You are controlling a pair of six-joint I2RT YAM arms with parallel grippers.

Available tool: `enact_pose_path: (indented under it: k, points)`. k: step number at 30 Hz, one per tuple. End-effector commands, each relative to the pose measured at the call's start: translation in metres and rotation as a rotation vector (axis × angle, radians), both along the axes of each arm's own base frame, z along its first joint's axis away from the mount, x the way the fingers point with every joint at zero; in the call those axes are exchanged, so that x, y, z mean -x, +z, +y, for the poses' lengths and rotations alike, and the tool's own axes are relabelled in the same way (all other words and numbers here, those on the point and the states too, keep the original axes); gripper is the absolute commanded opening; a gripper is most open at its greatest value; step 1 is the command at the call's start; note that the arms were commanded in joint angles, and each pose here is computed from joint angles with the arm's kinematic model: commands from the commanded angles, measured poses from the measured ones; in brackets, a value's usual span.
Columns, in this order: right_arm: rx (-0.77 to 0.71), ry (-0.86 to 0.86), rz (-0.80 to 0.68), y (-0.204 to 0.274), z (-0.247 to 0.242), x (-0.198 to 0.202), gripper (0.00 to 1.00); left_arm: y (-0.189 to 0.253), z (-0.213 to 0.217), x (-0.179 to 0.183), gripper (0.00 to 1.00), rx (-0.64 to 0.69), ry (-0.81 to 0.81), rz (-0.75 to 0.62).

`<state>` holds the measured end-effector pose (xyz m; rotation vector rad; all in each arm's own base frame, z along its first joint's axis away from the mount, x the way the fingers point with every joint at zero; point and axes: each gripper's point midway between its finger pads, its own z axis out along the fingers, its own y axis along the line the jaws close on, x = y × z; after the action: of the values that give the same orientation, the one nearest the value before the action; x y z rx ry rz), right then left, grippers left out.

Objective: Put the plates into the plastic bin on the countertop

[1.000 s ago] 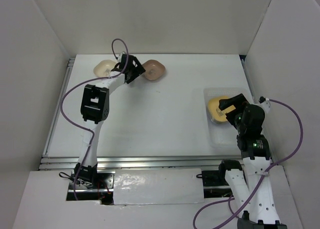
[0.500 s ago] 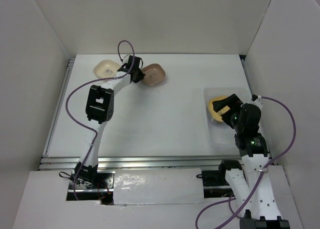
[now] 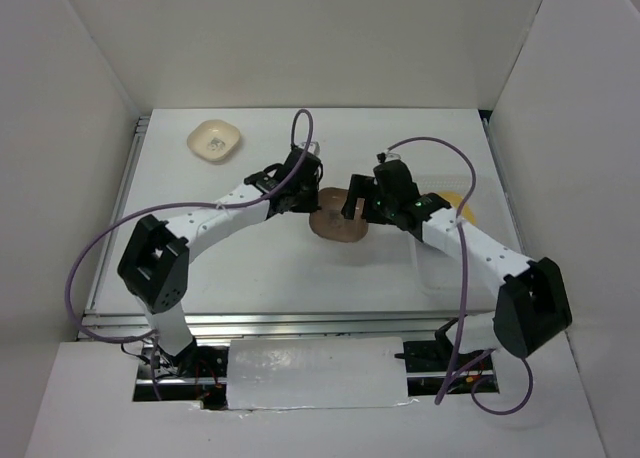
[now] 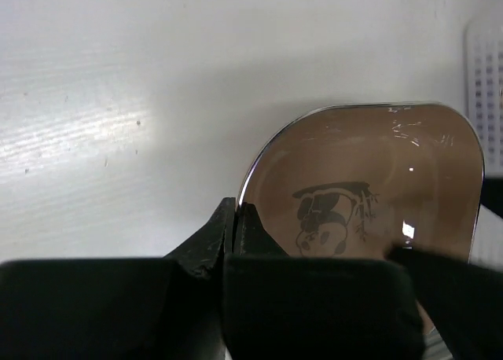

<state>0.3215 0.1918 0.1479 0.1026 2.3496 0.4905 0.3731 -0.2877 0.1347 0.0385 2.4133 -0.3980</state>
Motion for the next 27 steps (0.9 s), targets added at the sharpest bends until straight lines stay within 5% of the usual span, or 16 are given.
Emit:
enact_pose_path:
  k: [1, 5, 7, 8, 10, 12, 13, 18, 27]
  points:
    - [0.032, 0.008, -0.048, 0.0, 0.016, -0.014, 0.94, 0.001, 0.008, 0.019, 0.0, -0.005, -0.066, 0.0]
    - [0.04, -0.023, -0.009, -0.017, 0.021, -0.01, 0.68, 0.025, 0.009, 0.03, 0.0, 0.018, -0.069, -0.047]
    - [0.024, -0.023, -0.003, -0.019, 0.025, -0.007, 0.47, 0.033, 0.012, 0.03, 0.0, 0.008, -0.057, -0.068]
    - [0.017, -0.023, -0.002, -0.018, 0.029, -0.004, 0.2, 0.04, 0.012, 0.03, 0.0, 0.013, -0.053, -0.08]
    - [0.026, -0.05, 0.001, -0.018, 0.025, 0.0, 0.0, 0.049, 0.022, 0.026, 0.22, -0.002, -0.001, -0.101]
    - [0.027, -0.099, -0.002, -0.014, 0.017, 0.0, 0.0, 0.058, 0.039, 0.024, 0.62, -0.033, 0.081, -0.106]
    - [0.025, -0.125, -0.001, -0.009, 0.007, 0.003, 0.0, 0.071, 0.058, 0.019, 0.99, -0.041, 0.194, -0.143]
    - [-0.014, -0.447, 0.003, 0.0, -0.095, 0.007, 0.0, 0.093, 0.155, 0.015, 0.99, -0.043, 0.528, -0.154]
    - [-0.076, -0.947, -0.091, 0.024, -0.263, 0.027, 0.0, 0.088, 0.235, 0.008, 0.99, 0.016, 0.638, -0.091]
